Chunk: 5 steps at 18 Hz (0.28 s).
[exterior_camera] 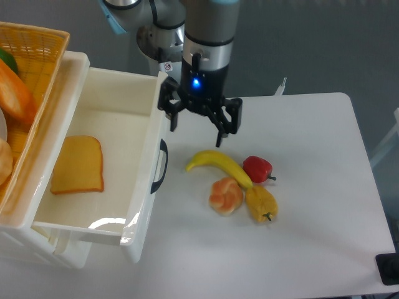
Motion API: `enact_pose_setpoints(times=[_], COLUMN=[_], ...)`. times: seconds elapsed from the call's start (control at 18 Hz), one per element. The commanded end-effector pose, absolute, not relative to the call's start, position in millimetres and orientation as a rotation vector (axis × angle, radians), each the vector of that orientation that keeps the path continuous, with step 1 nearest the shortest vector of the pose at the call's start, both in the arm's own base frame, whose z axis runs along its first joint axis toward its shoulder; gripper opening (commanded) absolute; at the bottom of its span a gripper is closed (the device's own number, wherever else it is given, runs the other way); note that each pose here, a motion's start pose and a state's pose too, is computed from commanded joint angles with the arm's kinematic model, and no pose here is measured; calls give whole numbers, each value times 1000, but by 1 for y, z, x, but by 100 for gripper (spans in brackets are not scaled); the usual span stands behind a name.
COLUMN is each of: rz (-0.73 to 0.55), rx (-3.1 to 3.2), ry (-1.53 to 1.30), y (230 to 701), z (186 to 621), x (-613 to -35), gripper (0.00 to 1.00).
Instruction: Place the bread slice in the upper white drawer
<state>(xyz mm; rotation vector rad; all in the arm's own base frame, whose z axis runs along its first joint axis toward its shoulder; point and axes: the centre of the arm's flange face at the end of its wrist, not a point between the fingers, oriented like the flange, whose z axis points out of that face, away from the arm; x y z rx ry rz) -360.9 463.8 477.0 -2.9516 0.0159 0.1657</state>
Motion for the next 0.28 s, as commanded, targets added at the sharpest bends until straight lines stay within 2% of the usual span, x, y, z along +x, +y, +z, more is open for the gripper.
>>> enact_pose_setpoints(times=[0.28], rz=[191], rx=[-3050], ry=[107], y=[464], z=[447], x=[-375], gripper=[100])
